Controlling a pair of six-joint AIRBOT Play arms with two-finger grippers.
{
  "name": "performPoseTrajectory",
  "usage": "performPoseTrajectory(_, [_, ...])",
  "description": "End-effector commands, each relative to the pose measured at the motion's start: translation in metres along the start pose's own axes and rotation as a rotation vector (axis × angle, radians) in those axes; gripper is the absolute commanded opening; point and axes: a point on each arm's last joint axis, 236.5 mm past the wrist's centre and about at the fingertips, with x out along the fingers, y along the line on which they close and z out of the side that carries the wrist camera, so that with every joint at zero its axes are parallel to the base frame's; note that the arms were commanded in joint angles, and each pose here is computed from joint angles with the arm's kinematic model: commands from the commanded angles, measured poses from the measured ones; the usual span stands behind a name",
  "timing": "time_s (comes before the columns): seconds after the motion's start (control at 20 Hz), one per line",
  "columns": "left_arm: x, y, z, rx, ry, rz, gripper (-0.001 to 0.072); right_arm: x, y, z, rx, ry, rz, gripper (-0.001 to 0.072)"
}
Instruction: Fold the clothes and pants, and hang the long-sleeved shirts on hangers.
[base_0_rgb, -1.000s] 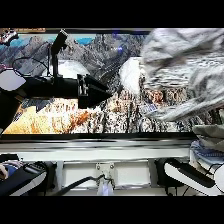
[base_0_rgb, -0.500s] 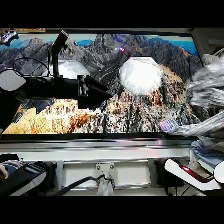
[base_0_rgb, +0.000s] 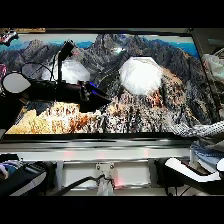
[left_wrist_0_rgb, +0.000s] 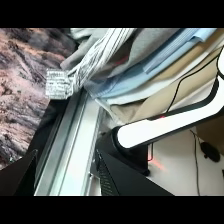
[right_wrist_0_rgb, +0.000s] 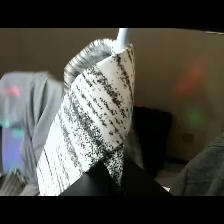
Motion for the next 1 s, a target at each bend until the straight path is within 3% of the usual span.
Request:
performPoseTrajectory(0.0, [0.002,0.004,-0.008,-0.032,0.015,0.002,0.0401,0.013,-0.019,0.009,0.078,-0.059,-0.015,0.0024])
performPoseTrajectory(0.45, [0.002,0.005,-0.009,-0.054,0.018,0.005,0.0401,0.028,-0.076,-0.013,0.168,-0.007,-0.102,0.0024])
performPoseTrajectory(0.75, [0.002,0.006,-0.012,-0.050,0.030,0.009,0.0401,0.017,-0.081,-0.015,0.164,0.024,-0.120,0.0031])
performPoseTrajectory(0.85, [0.002,0.003,-0.016,-0.048,0.046,-0.001,0.0401,0.010,-0.083,-0.006,0.157,-0.002,-0.127,0.0246])
performPoseTrajectory(0.9, [0.002,0.003,-0.017,-0.047,0.053,-0.003,0.0401,0.005,-0.084,-0.001,0.155,-0.017,-0.127,0.0290])
performPoseTrajectory(0.95, [0.002,0.002,-0.018,-0.047,0.056,-0.005,0.0401,0.000,-0.084,0.005,0.153,-0.034,-0.128,0.0290])
